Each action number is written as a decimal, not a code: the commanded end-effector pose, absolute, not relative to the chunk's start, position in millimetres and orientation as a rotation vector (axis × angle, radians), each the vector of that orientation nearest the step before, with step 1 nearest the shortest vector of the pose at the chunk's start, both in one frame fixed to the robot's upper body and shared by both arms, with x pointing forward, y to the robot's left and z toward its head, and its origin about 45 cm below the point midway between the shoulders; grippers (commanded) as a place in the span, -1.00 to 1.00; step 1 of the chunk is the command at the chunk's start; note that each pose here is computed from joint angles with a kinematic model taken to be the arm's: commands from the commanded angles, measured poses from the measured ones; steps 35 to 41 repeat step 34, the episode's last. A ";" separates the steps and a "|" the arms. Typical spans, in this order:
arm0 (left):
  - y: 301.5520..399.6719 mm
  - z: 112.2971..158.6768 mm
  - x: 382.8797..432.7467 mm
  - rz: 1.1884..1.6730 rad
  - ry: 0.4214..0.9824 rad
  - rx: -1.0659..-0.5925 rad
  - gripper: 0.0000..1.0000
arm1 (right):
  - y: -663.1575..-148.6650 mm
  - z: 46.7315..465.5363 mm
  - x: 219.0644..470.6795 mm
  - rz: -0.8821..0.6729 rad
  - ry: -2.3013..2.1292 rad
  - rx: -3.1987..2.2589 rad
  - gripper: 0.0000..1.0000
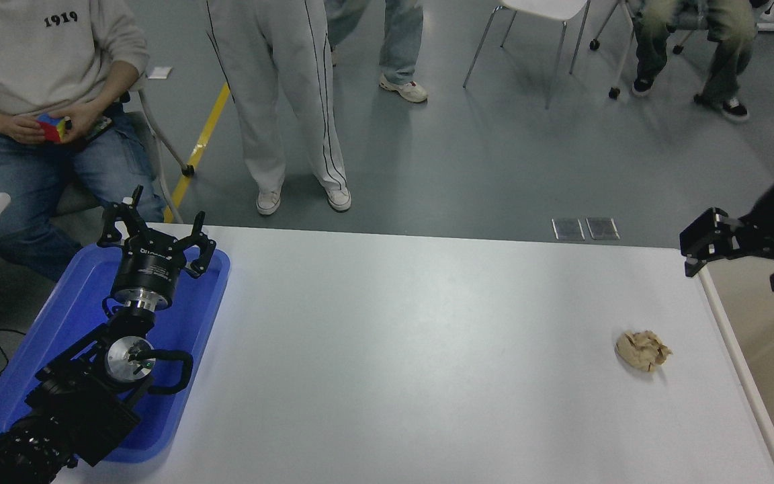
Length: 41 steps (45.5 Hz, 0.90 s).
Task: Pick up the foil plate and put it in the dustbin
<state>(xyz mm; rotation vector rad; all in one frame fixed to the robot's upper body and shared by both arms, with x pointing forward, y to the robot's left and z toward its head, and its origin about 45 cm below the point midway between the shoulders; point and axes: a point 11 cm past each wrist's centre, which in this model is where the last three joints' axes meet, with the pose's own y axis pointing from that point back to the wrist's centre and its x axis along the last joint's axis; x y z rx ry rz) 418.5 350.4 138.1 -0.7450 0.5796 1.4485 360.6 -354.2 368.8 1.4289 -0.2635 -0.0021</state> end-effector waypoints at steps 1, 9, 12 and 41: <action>350.4 138.5 418.8 1.448 0.579 -0.746 1.00 | -315.7 389.4 364.3 0.095 -0.196 1.408 1.00; 350.4 138.5 418.8 1.448 0.579 -0.746 1.00 | -311.5 386.0 364.2 0.097 -0.179 1.405 1.00; 350.6 137.9 418.3 1.449 0.580 -0.745 1.00 | -312.2 386.3 364.5 0.098 -0.180 1.402 1.00; 350.8 138.3 418.6 1.449 0.579 -0.745 1.00 | -310.1 390.1 365.9 0.110 -0.185 1.403 1.00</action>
